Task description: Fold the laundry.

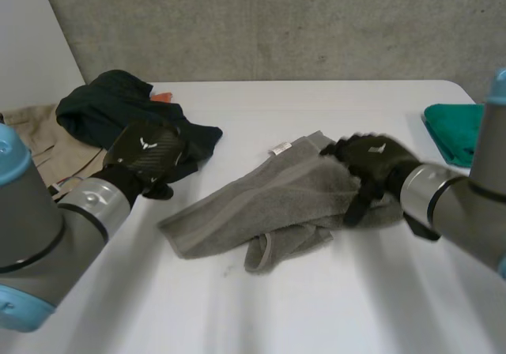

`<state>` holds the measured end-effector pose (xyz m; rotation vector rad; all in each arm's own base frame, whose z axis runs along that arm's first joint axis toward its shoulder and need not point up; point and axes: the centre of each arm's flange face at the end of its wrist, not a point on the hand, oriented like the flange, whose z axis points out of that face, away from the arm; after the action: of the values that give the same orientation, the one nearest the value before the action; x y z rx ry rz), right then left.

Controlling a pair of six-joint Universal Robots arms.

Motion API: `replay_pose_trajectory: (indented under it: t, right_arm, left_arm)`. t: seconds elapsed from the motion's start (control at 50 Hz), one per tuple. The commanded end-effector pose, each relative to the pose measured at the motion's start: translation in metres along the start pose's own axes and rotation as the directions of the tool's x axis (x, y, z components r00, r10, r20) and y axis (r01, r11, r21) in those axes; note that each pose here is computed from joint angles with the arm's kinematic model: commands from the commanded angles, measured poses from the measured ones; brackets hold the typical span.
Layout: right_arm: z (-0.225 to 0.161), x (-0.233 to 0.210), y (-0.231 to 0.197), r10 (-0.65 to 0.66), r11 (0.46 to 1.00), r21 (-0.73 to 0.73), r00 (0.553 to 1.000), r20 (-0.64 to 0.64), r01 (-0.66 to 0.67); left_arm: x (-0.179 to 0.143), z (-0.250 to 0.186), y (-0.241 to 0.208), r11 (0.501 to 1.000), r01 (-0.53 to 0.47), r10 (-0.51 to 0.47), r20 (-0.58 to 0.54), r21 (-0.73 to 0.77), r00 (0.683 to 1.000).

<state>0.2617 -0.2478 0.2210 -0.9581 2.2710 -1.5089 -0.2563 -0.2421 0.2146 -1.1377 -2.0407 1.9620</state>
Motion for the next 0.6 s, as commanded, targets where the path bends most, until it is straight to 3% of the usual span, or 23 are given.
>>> replay_pose_trajectory:
  t: [0.02, 0.14, 0.22, 0.4, 0.6]
  right_arm:
    - [-0.021, -0.054, 0.023, -0.144, 0.989, -0.025, 0.980, 0.139, 0.149]
    - [-0.020, -0.098, 0.052, -0.227, 0.974, 0.060, 0.954, 0.196, 0.220]
    - [-0.009, -0.117, 0.063, -0.274, 0.958, 0.136, 0.947, 0.169, 0.253]
    - [0.014, -0.139, 0.072, -0.388, 0.908, 0.223, 0.912, 0.133, 0.354]
    - [0.037, -0.139, 0.080, -0.403, 0.902, 0.217, 0.908, 0.117, 0.372]
  left_arm:
    - [-0.009, -0.010, 0.020, 0.990, 0.070, -0.086, -0.134, -0.123, 0.987]
    - [-0.018, -0.010, 0.036, 0.976, 0.137, -0.172, -0.214, -0.169, 0.961]
    - [-0.022, -0.007, 0.044, 0.970, 0.159, -0.201, -0.234, -0.186, 0.951]
    - [-0.023, -0.007, 0.049, 0.965, 0.166, -0.209, -0.214, -0.202, 0.954]
    - [-0.031, -0.005, 0.050, 0.961, 0.194, -0.225, -0.149, -0.199, 0.963]
